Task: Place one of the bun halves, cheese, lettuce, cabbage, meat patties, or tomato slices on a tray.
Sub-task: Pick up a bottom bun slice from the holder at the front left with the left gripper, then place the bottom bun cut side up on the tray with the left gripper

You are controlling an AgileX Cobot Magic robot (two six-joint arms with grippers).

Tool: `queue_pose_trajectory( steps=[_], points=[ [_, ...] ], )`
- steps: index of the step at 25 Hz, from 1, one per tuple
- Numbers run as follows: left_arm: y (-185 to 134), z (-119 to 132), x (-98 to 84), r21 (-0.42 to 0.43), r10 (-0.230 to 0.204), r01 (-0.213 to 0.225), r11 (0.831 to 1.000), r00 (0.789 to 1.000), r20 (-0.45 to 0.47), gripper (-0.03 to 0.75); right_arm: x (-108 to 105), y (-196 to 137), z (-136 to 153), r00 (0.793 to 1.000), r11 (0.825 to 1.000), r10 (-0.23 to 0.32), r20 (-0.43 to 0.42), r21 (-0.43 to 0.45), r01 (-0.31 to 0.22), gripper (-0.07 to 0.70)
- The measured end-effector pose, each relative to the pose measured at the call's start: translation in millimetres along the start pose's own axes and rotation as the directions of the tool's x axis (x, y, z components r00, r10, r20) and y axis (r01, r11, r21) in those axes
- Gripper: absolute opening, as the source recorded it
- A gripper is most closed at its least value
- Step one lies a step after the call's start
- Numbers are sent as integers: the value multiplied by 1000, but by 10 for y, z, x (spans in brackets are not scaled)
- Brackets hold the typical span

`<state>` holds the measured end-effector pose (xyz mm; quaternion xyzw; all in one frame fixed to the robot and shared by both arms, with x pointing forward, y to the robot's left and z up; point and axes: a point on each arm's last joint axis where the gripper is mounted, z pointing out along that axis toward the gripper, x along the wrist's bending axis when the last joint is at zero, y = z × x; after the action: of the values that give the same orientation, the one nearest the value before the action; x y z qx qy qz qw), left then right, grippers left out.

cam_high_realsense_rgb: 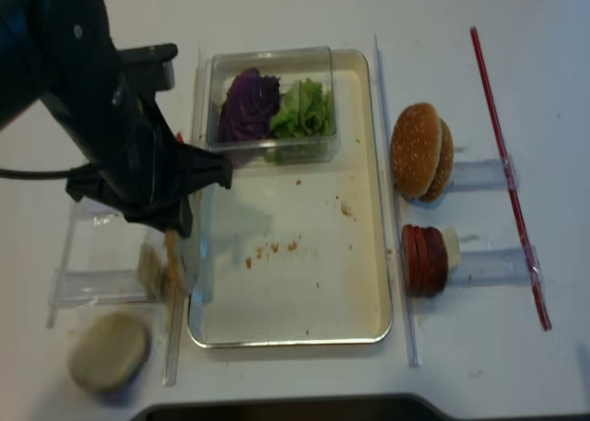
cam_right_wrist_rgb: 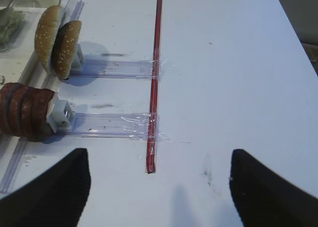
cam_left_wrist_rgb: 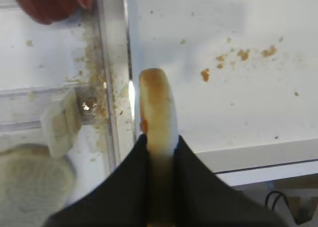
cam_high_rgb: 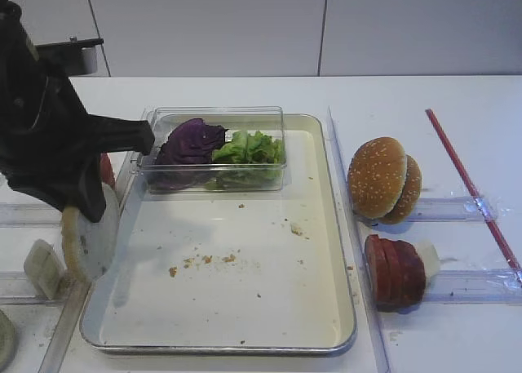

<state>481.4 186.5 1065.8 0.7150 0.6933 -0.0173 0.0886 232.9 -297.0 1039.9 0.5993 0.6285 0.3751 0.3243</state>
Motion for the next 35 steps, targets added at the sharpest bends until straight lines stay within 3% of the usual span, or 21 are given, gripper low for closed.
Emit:
queue_pose_trajectory(
  steps=[8,15,23,29,35],
  points=[
    [-6,-12,-191,51,45,-56,997,981,191,48,0,0,0,1000,1000,0,0,0,0,585],
    [70,173,-392,99,107,-156,983,918,382,46,0,0,0,1000,1000,0,0,0,0,585],
    [249,532,-538,85,167,-242,967,846,506,46,0,0,0,1000,1000,0,0,0,0,585],
    [351,756,-552,52,214,-278,959,835,506,43,0,0,0,1000,1000,0,0,0,0,585],
    [396,826,-553,30,228,-280,959,836,499,43,0,0,0,1000,1000,0,0,0,0,585]
  ],
)
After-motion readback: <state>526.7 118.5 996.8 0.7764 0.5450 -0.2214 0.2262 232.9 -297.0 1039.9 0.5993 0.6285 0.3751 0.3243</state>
